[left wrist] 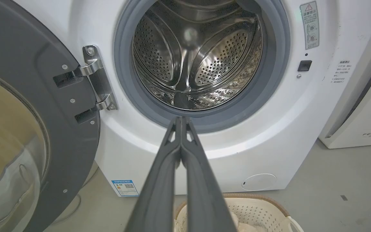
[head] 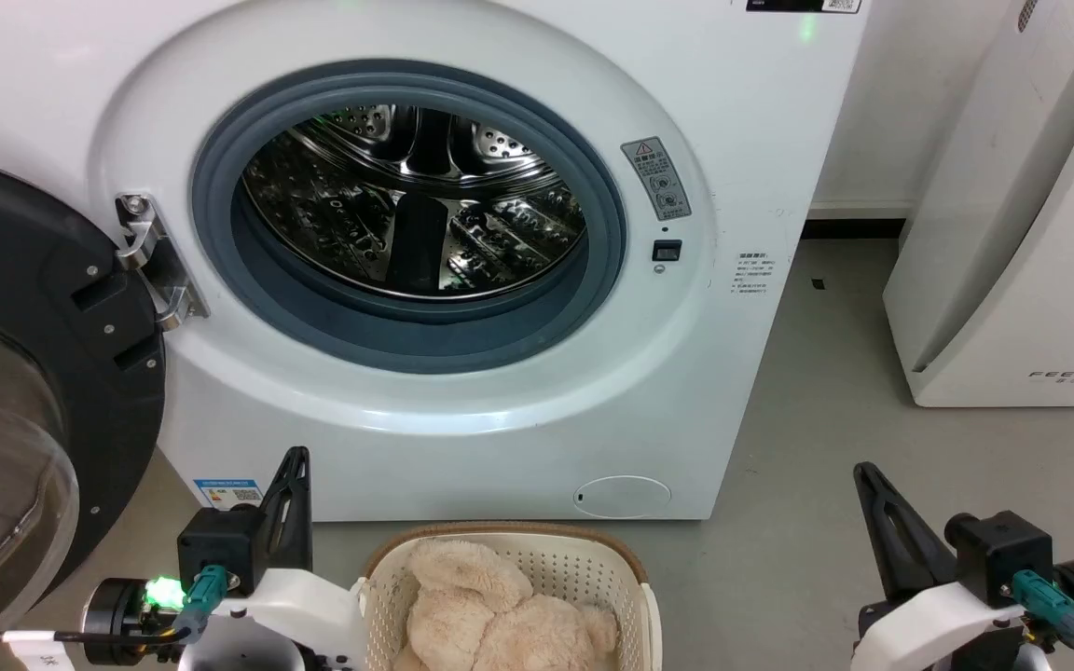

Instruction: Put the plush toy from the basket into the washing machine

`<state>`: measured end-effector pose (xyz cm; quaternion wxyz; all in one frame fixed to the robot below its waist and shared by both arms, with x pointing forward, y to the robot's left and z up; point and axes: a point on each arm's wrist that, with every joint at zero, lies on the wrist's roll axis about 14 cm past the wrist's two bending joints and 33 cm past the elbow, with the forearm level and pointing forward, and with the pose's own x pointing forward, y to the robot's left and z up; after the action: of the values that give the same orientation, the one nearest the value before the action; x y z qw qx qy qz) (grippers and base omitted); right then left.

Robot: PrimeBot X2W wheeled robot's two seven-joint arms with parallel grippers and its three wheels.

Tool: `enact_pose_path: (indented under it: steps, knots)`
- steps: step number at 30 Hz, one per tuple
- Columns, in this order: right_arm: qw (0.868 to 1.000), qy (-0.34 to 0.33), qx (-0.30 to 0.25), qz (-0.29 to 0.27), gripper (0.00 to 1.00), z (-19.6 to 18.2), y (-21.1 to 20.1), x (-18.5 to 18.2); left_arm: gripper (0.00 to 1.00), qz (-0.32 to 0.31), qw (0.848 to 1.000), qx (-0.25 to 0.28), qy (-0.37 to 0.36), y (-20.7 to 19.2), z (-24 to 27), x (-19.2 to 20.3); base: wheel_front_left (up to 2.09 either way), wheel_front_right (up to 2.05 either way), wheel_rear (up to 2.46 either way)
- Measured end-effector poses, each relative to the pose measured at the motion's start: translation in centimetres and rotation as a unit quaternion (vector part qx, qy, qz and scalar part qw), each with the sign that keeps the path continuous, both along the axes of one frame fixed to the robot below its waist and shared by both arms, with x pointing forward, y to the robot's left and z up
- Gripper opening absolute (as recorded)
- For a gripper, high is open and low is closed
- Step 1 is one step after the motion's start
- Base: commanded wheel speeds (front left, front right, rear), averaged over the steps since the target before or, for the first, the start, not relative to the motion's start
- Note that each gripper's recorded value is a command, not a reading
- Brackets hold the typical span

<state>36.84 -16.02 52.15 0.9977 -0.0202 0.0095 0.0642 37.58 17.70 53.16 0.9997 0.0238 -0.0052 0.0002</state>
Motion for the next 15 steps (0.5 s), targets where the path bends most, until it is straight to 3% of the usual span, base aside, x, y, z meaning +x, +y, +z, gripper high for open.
enact_pose_path:
  steps: [2,3,15]
  knots:
    - [1.000,0.000,0.000,0.000,0.00,0.00,0.00,0.00,0.00,0.000,1.000,0.000,0.000,0.00,0.00,0.00,0.00,0.00,0.00]
    - [1.000,0.000,0.000,0.000,1.00,-0.01,0.00,0.00,1.00,0.000,1.000,0.000,0.000,0.00,0.00,0.00,0.00,0.00,0.00]
    - [1.000,-0.005,0.012,-0.004,1.00,0.16,-0.25,0.08,1.00,-0.001,1.000,-0.001,0.000,-0.26,-0.20,0.09,0.00,0.00,0.00]
